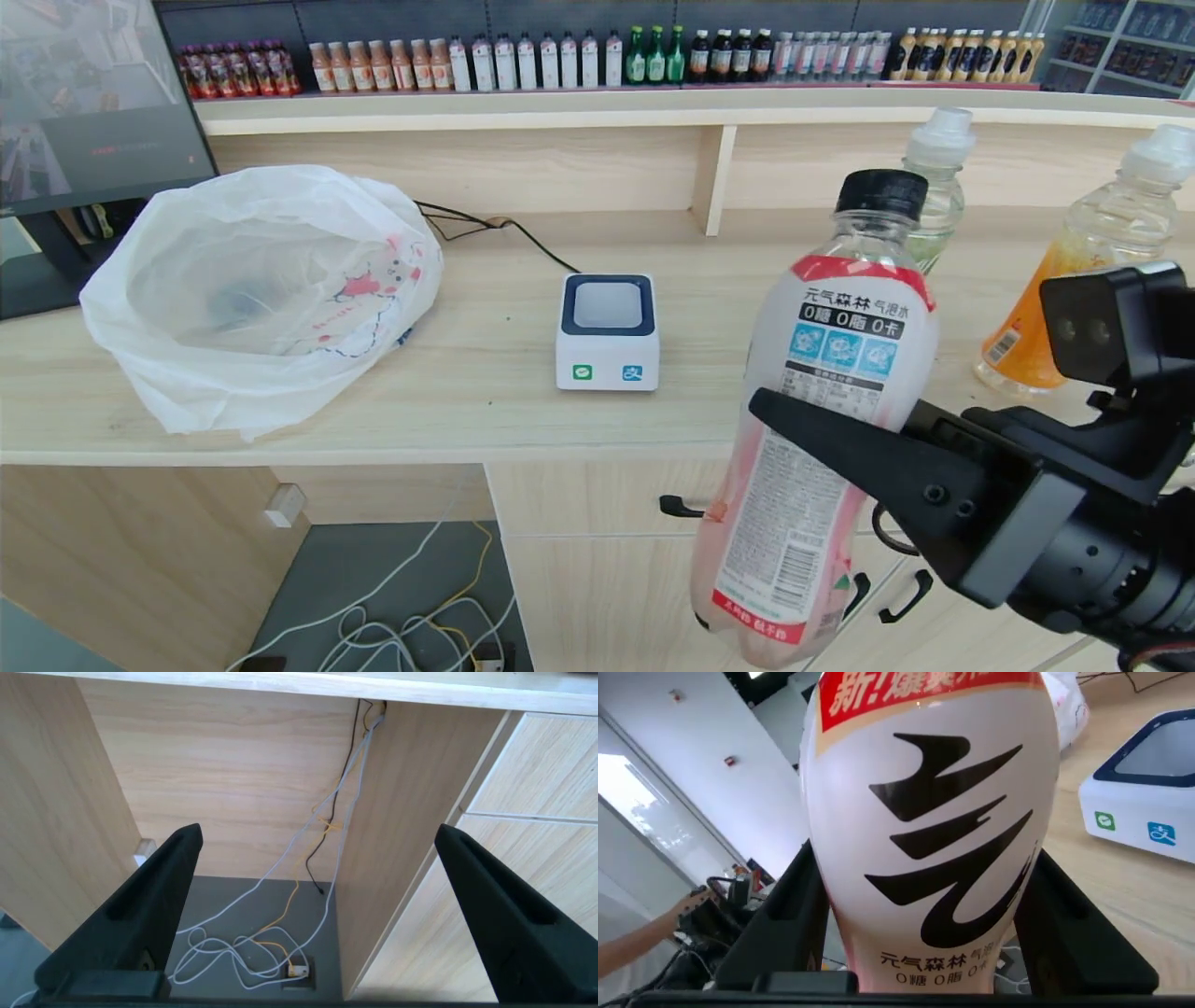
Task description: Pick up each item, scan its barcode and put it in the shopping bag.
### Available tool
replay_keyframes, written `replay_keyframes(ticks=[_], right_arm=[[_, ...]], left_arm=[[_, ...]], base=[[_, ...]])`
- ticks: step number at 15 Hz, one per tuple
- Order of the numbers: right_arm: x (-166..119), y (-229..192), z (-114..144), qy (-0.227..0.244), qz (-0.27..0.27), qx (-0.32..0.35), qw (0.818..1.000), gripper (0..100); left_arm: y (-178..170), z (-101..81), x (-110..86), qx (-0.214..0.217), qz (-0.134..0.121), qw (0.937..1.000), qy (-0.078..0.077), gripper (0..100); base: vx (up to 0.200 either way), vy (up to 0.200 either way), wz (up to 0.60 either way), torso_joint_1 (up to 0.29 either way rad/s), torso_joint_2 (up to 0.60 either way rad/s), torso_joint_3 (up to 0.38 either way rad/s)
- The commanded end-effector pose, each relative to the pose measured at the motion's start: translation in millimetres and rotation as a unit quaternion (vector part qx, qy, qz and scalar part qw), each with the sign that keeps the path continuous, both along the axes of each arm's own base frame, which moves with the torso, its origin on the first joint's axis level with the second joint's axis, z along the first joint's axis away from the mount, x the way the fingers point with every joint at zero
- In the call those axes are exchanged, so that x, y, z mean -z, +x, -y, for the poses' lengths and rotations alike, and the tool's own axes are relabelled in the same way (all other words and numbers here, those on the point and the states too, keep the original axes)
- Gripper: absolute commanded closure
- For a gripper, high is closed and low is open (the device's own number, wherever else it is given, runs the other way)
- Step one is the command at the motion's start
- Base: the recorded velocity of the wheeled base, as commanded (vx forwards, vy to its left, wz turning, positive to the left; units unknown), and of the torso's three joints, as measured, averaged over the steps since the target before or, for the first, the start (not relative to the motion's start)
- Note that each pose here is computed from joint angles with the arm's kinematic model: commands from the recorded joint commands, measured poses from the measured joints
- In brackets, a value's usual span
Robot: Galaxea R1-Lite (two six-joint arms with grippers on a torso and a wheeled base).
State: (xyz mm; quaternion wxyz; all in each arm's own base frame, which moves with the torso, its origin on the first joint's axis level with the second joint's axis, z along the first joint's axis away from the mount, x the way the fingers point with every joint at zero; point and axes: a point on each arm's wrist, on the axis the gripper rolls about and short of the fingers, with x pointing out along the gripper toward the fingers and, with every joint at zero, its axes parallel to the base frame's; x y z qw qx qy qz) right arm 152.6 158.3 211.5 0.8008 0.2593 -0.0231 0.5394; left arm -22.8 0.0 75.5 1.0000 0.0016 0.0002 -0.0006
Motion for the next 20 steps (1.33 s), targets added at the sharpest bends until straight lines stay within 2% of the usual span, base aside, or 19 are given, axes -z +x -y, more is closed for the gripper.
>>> replay_keyframes(ticks=[1, 5, 9, 20], right_arm=[[-12, 12, -17, 0.033, -0.019, -0.022, 0.999, 100], [-13, 21, -28, 0.067, -0.087, -0.060, 0.992, 100], [-23, 23, -33, 0.073, -0.081, -0.104, 0.989, 100], [-26, 24, -44, 0.075, -0.076, -0.116, 0.987, 100]], left_arm=[[0, 0.0, 0.0, 0.000, 0.000, 1.0000, 0.000, 0], [0, 0.0, 0.0, 0.000, 0.000, 1.0000, 0.000, 0], [0, 0.0, 0.0, 0.000, 0.000, 1.0000, 0.000, 0], [0, 0.0, 0.0, 0.000, 0.000, 1.0000, 0.000, 0]], base=[[0.000, 0.000, 0.00, 0.000, 0.00, 0.000], [0.000, 0.000, 0.00, 0.000, 0.00, 0.000], [0.000, 0.000, 0.00, 0.000, 0.00, 0.000], [0.000, 0.000, 0.00, 0.000, 0.00, 0.000]])
